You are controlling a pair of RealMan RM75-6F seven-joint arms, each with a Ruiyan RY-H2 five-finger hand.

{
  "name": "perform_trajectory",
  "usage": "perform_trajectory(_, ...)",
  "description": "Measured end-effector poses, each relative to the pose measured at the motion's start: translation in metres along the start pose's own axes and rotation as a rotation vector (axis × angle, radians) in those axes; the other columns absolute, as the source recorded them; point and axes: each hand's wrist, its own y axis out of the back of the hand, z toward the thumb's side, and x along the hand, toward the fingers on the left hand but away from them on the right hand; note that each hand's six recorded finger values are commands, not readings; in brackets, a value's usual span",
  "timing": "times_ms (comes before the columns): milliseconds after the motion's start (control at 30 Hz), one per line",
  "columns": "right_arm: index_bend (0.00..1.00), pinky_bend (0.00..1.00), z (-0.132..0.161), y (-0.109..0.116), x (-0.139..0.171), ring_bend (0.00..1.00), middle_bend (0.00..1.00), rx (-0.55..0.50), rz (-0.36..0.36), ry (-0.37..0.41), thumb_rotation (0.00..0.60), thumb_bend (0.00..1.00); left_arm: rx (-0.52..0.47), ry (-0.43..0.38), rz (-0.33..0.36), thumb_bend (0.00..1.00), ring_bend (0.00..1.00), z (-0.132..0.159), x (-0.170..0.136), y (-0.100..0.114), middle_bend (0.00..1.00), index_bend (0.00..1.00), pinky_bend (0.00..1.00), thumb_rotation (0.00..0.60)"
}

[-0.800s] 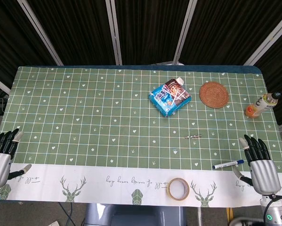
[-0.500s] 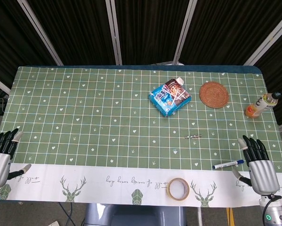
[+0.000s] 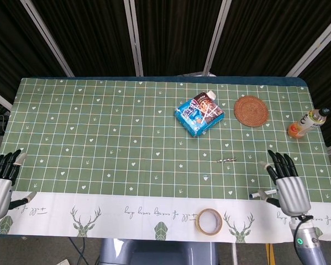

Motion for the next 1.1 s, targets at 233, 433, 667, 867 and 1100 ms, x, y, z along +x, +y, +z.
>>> perform_trajectory(233,0.39,0.00,0.048,-0.024,-0.056,0.00,0.11,0.005,0.047,0.035,0.600,0.14,-0.007,0.007,0.001,0.01,0.00,-0.003,0.001,0.001,0.00,0.00,0.00,0.600)
perform_trajectory(433,0.42,0.00,0.075,-0.054,-0.084,0.00,0.12,-0.026,0.097,0.021,0.600,0.15,-0.006,0.012,0.003,0.01,0.00,-0.005,0.003,0.002,0.00,0.00,0.00,0.600)
perform_trajectory(667,0.45,0.00,0.080,-0.080,-0.101,0.00,0.14,-0.006,0.138,-0.003,0.600,0.17,-0.008,0.014,0.006,0.01,0.00,-0.005,0.004,0.002,0.00,0.00,0.00,0.600)
perform_trajectory(867,0.46,0.00,0.077,-0.099,-0.114,0.00,0.14,0.023,0.177,-0.028,0.600,0.19,-0.008,0.017,0.003,0.01,0.00,-0.005,0.006,0.001,0.00,0.00,0.00,0.600)
perform_trajectory(1100,0.48,0.00,0.069,-0.117,-0.125,0.00,0.14,0.045,0.215,-0.066,0.600,0.21,-0.006,0.022,-0.002,0.01,0.00,-0.006,0.007,0.000,0.00,0.00,0.00,0.600)
